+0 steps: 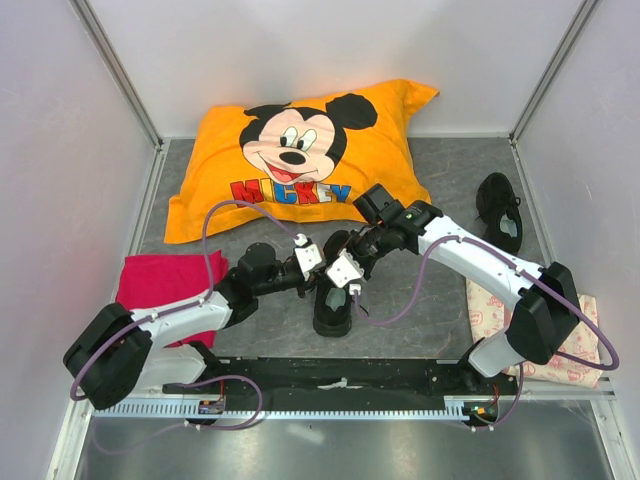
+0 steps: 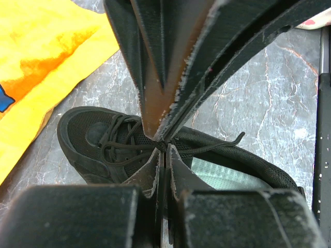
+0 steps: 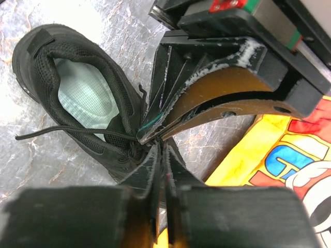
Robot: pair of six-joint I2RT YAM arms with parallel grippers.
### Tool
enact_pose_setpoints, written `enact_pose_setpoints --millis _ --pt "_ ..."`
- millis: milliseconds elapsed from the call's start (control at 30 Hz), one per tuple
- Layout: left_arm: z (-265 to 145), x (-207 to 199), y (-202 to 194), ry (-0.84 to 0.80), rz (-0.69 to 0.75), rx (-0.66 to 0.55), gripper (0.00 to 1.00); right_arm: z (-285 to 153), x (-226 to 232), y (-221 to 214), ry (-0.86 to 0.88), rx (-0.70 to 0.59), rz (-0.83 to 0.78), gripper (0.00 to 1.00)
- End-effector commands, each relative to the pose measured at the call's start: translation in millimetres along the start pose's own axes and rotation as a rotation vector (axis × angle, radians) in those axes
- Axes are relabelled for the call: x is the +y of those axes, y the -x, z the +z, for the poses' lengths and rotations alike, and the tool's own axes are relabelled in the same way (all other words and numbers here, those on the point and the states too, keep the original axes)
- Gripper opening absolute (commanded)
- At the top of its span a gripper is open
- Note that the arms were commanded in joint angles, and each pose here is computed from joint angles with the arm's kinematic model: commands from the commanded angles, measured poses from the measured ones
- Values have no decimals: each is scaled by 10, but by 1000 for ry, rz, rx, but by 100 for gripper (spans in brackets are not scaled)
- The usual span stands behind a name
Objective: Tie the shoes
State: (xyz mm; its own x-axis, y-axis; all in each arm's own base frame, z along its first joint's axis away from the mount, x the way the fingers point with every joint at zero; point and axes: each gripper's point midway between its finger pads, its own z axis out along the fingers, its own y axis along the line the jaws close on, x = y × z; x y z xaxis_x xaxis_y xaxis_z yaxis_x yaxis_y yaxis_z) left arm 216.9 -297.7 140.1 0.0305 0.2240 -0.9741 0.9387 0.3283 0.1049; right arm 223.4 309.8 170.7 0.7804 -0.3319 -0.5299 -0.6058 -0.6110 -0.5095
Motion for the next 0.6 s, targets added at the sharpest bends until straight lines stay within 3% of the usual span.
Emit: enact_pose_setpoints --millis 0,200,367,433,567 --pt "48 57 177 -9 60 -36 2 26 75 40 27 -17 -62 0" --pt "24 94 166 16 56 -28 5 -3 47 51 14 -14 12 0" --pt "-115 180 295 88 71 -64 39 -52 -94 -7 -54 -30 239 0" --pt "-167 180 313 101 76 -72 45 -80 -93 -24 -75 -48 361 0" --pt "-255 246 327 161 70 -74 48 -64 -105 -65 -129 -81 542 0"
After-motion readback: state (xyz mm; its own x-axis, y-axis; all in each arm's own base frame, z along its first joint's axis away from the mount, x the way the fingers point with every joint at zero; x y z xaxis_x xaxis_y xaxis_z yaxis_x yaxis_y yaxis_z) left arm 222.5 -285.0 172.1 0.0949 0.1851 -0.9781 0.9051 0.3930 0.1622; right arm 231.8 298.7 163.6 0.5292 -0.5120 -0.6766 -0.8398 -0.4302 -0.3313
